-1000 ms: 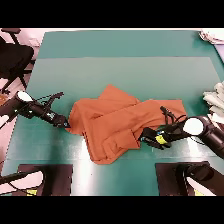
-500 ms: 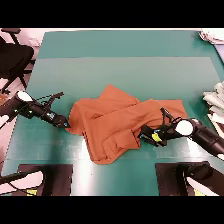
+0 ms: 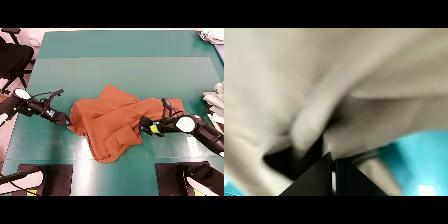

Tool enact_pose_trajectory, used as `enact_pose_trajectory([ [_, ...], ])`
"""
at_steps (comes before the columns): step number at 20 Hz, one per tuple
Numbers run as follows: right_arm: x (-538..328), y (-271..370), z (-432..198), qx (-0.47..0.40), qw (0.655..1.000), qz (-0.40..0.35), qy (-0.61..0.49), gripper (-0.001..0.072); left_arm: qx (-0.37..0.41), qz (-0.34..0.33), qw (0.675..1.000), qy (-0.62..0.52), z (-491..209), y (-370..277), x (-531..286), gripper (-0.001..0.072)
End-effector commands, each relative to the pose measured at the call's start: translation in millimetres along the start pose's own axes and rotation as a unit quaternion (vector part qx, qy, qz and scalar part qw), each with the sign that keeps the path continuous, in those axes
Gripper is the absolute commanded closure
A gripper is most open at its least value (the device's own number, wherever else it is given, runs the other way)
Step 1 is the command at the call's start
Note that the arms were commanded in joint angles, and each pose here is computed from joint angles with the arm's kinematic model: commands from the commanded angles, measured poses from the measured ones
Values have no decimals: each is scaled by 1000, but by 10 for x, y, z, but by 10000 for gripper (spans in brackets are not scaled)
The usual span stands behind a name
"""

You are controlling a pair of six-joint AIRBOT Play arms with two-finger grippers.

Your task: Fold the shirts.

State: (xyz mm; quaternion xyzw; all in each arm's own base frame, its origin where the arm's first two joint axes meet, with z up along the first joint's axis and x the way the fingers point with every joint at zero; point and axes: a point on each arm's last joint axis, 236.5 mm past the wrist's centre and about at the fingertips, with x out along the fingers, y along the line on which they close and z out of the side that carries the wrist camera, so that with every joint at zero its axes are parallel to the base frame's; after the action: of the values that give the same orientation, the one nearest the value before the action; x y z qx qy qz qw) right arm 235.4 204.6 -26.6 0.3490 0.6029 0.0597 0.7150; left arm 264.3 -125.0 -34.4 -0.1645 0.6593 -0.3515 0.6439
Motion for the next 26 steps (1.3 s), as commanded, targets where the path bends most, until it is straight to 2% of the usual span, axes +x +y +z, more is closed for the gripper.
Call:
enact_pose_trajectory([
  [1,-490,465,363,-44,992,69,-93,697,32,-59,997,-27,195,-467,-248,687],
  [4,-1150,697,727,-40,978,116,-171,697,112,-35,983,-138,594,-943,-815,687],
  [7,-1922,903,1025,-53,952,170,-249,697,191,22,944,-268,851,-1571,-1614,687],
  [9,-2517,1063,1125,-73,929,202,-301,697,256,67,892,-366,915,-2065,-2223,687],
  [13,-3526,1281,1168,-109,886,225,-390,697,351,196,745,-532,669,-2932,-3484,687],
  [15,-3918,1520,1065,-139,865,256,-407,697,383,227,689,-572,413,-3314,-3856,686],
  [18,-4334,1855,823,-179,848,295,-402,696,418,251,628,-607,20,-3762,-4170,686],
  [22,-4660,2214,429,-244,830,318,-388,695,439,317,535,-648,-571,-4164,-4580,686],
  [24,-4746,2344,248,-264,824,328,-379,695,445,336,506,-659,-781,-4292,-4693,686],
  [26,-4816,2443,104,-278,820,333,-374,695,449,337,495,-663,-881,-4364,-4709,686],
])
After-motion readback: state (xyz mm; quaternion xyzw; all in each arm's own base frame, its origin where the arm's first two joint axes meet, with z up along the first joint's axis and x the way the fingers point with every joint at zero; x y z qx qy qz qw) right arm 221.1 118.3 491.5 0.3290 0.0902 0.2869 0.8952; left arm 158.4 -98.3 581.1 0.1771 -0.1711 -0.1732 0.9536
